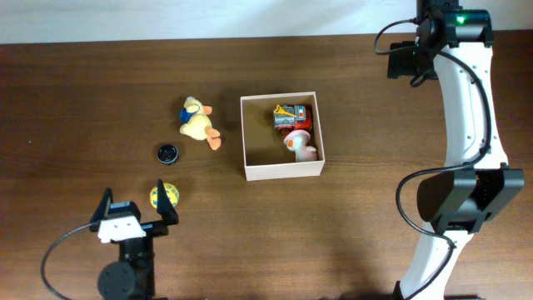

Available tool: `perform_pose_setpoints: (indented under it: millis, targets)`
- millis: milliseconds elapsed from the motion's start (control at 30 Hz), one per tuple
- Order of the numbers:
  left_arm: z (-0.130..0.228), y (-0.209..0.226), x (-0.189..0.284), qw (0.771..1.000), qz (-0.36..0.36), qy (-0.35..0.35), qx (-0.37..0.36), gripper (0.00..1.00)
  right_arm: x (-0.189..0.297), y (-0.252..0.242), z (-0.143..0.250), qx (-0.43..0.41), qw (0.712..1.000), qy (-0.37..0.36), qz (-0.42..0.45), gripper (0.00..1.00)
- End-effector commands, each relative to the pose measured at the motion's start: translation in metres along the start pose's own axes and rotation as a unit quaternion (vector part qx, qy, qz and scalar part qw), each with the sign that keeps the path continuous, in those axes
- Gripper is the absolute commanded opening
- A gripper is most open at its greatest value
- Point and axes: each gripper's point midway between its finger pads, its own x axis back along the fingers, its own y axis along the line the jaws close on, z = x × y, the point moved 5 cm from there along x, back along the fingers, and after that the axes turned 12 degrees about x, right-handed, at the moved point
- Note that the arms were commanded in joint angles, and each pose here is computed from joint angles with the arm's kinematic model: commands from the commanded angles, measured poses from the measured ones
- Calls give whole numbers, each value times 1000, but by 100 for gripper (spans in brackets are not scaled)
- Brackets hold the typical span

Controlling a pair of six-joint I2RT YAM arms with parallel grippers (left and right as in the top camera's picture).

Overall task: Pack container
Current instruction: 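Move the left gripper to the yellow plush duck and grasp it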

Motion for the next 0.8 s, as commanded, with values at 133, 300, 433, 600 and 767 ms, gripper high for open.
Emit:
perform_pose_setpoints:
  millis: [133,300,433,600,767]
  targets:
    - [-92,-26,-19,998,-18,49,17,99,3,-6,-2,-7,1000,-5,11,99]
    - [-119,-38,-61,983,-47,178,6,99,3,-6,-2,-7,1000,-5,11,99]
    - [-116,-45,-106,957,-65,283,1,99,3,-6,-2,-7,1000,-5,11,99]
    - [-83,-66,-167,913,-9,406,31,99,3,-6,-2,-7,1000,-5,11,98]
    - [-36,-81,-217,875,55,476,75,99,3,-6,-2,-7,1000,-5,11,99]
